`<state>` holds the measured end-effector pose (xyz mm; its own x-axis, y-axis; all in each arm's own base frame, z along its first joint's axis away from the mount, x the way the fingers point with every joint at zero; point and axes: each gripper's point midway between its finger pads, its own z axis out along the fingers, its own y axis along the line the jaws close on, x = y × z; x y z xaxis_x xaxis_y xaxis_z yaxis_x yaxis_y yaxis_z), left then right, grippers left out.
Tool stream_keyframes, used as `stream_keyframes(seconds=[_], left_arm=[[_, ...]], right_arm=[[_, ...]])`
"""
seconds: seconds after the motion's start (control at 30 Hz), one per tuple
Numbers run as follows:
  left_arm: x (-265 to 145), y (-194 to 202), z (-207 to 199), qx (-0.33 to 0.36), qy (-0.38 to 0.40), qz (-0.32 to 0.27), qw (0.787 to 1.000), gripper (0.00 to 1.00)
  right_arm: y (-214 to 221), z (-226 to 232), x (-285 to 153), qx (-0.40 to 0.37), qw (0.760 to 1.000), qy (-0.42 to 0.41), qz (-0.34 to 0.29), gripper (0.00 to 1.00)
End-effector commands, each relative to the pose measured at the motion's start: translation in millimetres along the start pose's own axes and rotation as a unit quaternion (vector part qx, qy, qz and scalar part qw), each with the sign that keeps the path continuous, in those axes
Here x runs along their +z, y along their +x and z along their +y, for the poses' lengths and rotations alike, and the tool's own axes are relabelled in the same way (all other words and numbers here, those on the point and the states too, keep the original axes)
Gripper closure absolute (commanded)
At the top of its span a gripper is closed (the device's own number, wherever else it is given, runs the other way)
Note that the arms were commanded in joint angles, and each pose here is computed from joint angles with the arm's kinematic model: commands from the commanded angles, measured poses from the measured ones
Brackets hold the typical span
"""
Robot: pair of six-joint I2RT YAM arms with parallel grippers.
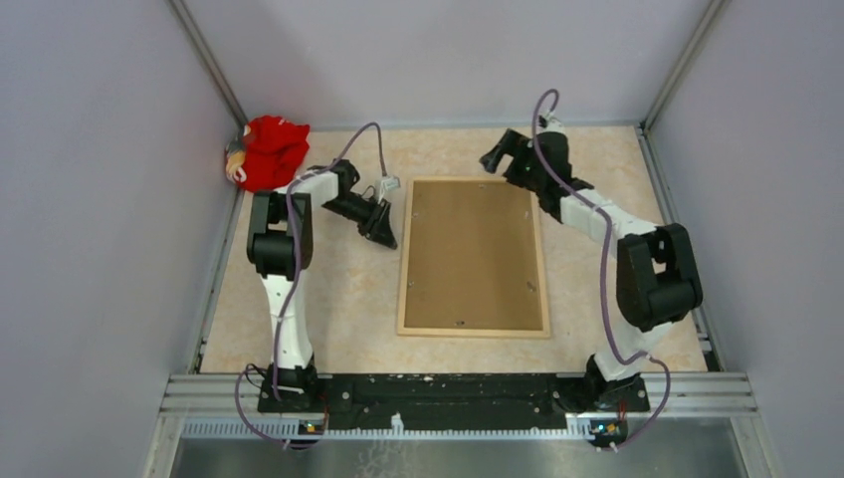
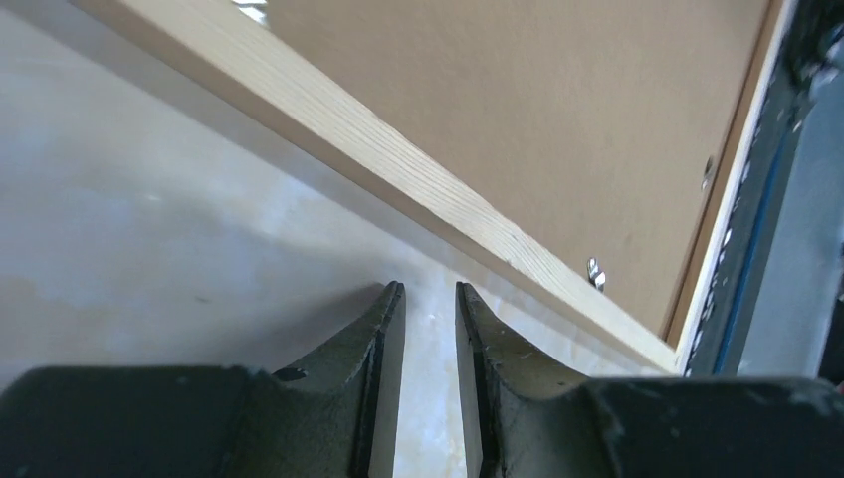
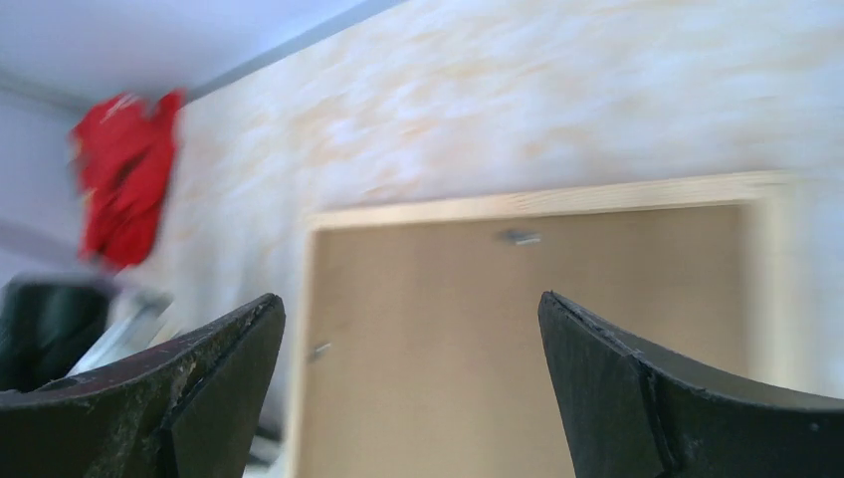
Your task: Put the photo into the frame
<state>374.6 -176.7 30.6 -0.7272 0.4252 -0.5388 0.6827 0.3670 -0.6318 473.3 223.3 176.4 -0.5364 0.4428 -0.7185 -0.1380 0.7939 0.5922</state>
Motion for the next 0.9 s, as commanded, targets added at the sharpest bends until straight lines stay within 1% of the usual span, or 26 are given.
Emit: stream_keyframes(seconds=[0.0,0.07,0.17,0.23,0.4,0.43,0.53,0.63,0.7,0.77,0.8,0.83,0.87], left_arm=[[6,28,-11,0.09,-0.05,0.074,0.992,0.67],[11,38,-16,0.111,-0.059,0.096,0.987,0.67],[16,47,-21,0.126,-0.064,0.119,0.983,0.67],[18,50,-25,0.133,-0.065,0.128,0.981,0.67],[20,57,-29,0.15,-0.074,0.15,0.974,0.67],[21,57,-30,0.153,-0.073,0.153,0.974,0.67],[29,60,-37,0.165,-0.066,0.162,0.971,0.67],[43,61,-46,0.175,-0.052,0.173,0.968,0.66],[56,57,-55,0.185,-0.036,0.178,0.966,0.63],[71,54,-70,0.197,-0.015,0.187,0.962,0.58],[75,53,-75,0.2,-0.005,0.191,0.961,0.52],[78,54,-82,0.203,0.008,0.194,0.96,0.46],[79,55,-88,0.205,0.022,0.198,0.958,0.41]], right_arm=[[-5,-117,-25,-0.002,0.984,0.179,0.01,0.01],[-3,-148,-27,0.004,0.977,0.212,0.027,0.01],[10,-167,-19,0.011,0.973,0.223,0.054,0.01],[17,-166,-8,0.017,0.975,0.209,0.07,0.01],[45,-146,30,0.054,0.982,0.126,0.129,0.01],[50,-138,40,0.051,0.983,0.108,0.137,0.01],[73,-98,70,0.033,0.98,0.046,0.189,0.01],[94,-43,98,0.005,0.974,-0.012,0.228,0.01],[112,-6,114,-0.007,0.967,-0.052,0.248,0.01],[124,30,124,-0.022,0.96,-0.085,0.265,0.01],[128,42,127,-0.031,0.958,-0.093,0.27,0.01],[122,55,131,-0.042,0.958,-0.103,0.265,0.01],[124,56,133,-0.047,0.958,-0.099,0.266,0.01]])
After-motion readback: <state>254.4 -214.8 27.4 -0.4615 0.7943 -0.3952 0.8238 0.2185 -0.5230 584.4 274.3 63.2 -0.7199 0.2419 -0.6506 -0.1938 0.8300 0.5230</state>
